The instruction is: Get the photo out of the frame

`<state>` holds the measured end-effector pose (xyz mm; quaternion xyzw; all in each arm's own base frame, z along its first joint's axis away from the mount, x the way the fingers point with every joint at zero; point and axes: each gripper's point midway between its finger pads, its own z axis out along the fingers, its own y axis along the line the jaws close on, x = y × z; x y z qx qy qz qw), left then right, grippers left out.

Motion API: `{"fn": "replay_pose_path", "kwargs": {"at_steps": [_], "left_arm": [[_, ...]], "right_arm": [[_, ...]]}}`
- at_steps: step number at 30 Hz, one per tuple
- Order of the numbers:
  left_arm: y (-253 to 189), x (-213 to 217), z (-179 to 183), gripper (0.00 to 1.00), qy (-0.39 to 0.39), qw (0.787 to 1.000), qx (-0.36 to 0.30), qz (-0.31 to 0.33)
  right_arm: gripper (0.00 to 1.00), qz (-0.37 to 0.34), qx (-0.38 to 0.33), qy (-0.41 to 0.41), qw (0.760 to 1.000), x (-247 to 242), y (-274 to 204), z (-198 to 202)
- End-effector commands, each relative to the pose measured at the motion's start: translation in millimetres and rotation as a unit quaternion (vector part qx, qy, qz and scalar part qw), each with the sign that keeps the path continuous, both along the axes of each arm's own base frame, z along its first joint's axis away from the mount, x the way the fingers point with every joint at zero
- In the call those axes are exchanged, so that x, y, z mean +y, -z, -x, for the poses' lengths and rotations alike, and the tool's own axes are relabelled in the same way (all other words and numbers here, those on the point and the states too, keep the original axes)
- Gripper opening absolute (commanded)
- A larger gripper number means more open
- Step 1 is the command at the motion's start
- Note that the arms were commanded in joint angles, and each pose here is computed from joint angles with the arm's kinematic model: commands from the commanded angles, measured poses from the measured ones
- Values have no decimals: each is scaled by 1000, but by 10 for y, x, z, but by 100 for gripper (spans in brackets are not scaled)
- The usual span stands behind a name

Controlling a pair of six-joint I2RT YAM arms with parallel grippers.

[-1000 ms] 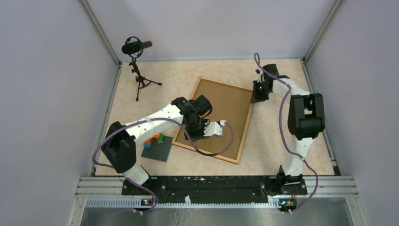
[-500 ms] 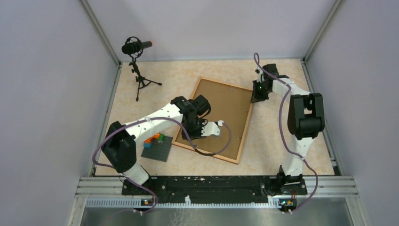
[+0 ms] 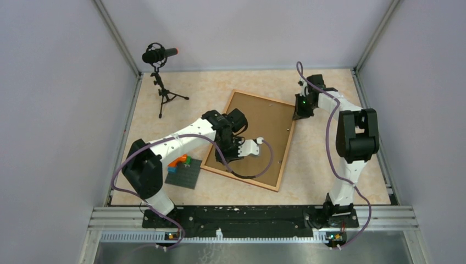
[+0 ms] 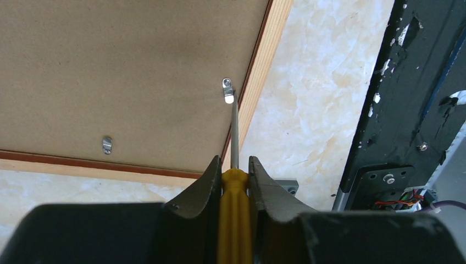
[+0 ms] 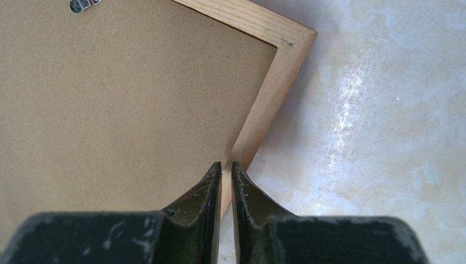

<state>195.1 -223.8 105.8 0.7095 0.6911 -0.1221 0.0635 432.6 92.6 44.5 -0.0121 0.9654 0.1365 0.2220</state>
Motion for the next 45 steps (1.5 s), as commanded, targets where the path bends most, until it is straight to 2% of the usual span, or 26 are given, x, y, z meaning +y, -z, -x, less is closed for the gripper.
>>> {"fn": "replay_pose_path", "kwargs": {"at_steps": [1, 11, 19, 29, 35, 45], "left_arm": [[20, -22, -103, 0, -6, 1000, -17, -3], [-105, -88, -372, 0, -30, 996, -81, 6], [-154, -177, -484, 0, -37, 994, -102, 20], [-221, -139, -356, 0, -26, 996, -77, 24], [-312, -31, -112, 0, 45, 998, -46, 26], [-182, -20, -110, 0, 55, 998, -23, -4]], "right_arm": [[11, 13, 21, -12, 1000, 31, 190, 36], [11, 10, 23, -15, 1000, 46, 199, 28], [10, 7, 25, -16, 1000, 58, 208, 24], [10, 8, 27, -18, 999, 59, 211, 40], [10, 5, 29, -18, 999, 71, 215, 49], [10, 4, 31, -20, 999, 88, 212, 47]]}}
